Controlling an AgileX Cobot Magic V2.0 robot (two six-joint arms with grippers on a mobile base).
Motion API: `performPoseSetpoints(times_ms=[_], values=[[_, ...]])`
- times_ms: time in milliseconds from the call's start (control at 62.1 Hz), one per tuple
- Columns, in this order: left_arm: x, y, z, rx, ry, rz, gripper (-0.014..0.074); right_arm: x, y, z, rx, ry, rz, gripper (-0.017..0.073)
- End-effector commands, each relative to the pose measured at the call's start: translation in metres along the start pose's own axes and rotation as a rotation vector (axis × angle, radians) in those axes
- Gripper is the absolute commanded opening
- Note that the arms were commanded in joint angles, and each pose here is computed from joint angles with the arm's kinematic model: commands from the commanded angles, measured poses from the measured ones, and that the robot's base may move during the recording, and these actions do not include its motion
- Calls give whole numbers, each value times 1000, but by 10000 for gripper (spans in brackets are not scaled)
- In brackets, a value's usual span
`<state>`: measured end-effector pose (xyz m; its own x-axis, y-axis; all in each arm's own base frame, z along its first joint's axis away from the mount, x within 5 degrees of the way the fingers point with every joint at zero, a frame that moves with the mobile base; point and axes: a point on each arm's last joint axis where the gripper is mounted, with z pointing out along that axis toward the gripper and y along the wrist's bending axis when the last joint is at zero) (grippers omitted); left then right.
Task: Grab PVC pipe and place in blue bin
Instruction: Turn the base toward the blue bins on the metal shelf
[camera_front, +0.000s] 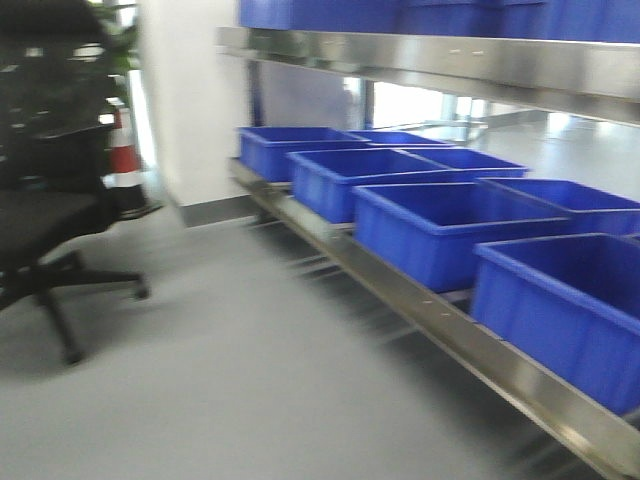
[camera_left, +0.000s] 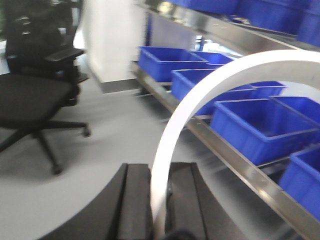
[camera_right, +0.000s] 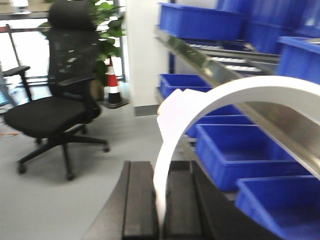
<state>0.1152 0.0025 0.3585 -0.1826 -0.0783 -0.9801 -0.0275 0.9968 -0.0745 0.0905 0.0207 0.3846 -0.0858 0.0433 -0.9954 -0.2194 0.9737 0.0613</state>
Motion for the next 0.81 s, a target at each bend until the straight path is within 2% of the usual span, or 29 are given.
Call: performPoseSetpoints(times_ms=[0, 789], values=[[-3, -1, -2, 6, -29, -4, -111, -3, -1, -1, 8, -36, -12, -163], [-3, -1, -2, 6, -29, -4, -111, -3, -1, -1, 8, -36, -12, -163]])
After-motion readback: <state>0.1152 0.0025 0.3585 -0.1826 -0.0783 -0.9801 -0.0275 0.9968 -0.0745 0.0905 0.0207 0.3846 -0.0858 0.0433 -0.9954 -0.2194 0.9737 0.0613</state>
